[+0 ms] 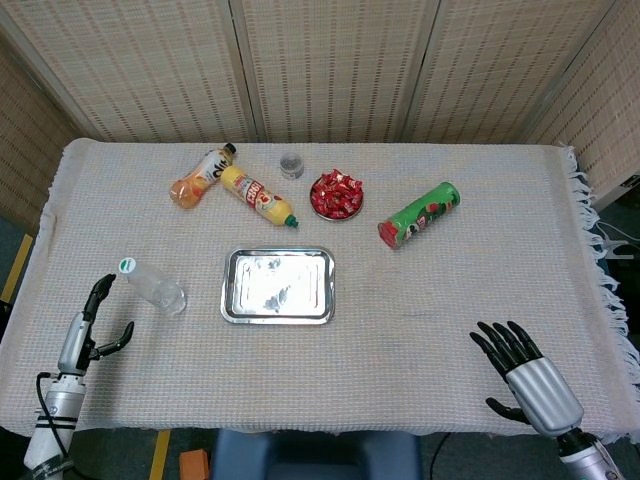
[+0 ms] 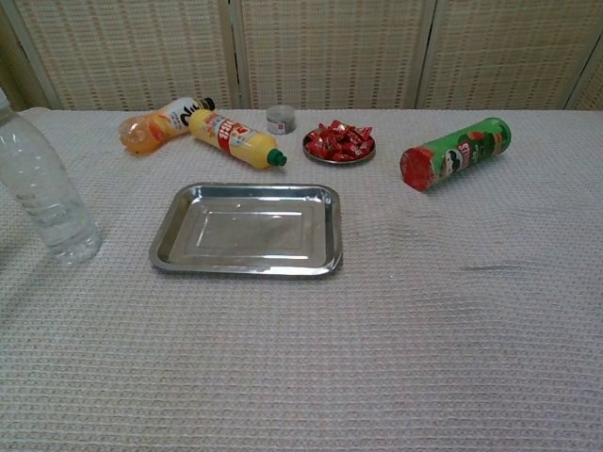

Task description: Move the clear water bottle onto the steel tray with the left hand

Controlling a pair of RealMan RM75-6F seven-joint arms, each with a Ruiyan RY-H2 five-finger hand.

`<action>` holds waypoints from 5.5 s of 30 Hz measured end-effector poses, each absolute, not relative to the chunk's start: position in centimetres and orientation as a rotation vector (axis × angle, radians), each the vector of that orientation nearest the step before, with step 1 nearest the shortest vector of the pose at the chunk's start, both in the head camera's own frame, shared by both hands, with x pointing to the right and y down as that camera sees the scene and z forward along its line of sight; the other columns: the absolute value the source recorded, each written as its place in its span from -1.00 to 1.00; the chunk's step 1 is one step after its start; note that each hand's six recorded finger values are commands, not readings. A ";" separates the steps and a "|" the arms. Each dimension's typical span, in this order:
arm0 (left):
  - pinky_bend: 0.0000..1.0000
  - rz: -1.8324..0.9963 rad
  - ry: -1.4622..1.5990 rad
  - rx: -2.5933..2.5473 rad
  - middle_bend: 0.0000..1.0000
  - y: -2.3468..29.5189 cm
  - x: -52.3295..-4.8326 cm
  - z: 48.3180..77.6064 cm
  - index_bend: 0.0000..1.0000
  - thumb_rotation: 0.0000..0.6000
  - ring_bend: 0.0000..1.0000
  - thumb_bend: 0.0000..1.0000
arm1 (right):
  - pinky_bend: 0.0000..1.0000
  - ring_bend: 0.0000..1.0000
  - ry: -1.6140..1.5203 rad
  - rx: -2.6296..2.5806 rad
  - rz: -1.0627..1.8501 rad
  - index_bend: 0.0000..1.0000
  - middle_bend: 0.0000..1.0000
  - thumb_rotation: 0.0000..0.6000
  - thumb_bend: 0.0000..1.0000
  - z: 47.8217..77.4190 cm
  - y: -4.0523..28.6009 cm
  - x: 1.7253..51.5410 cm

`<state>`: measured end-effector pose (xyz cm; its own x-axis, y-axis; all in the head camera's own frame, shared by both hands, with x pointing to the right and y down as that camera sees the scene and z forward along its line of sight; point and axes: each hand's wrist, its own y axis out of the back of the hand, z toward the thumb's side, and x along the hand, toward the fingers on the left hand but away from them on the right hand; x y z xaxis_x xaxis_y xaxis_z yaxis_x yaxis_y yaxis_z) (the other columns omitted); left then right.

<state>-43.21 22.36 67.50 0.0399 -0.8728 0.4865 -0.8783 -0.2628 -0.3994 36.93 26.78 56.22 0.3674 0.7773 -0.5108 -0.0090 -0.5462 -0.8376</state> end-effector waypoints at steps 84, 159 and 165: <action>-0.33 0.765 -1.895 2.441 -0.27 18.4 -32.7 68.5 -0.23 1.00 -0.58 0.00 | -1.00 -1.00 -0.644 -1.844 1.282 -1.00 -1.00 1.00 -0.88 56.3 27.0 36.9; -0.52 1.041 -1.725 2.673 -0.43 15.9 -20.7 75.4 -0.42 1.00 -0.72 -0.02 | -1.00 -1.00 -0.633 -1.866 1.269 -1.00 -1.00 1.00 -0.87 56.2 27.2 36.9; -0.86 1.080 -1.700 2.639 -0.80 15.8 -20.9 76.4 -0.89 1.00 -0.98 -0.05 | -1.00 -1.00 -0.634 -1.866 1.269 -1.00 -1.00 1.00 -0.87 56.2 27.3 36.9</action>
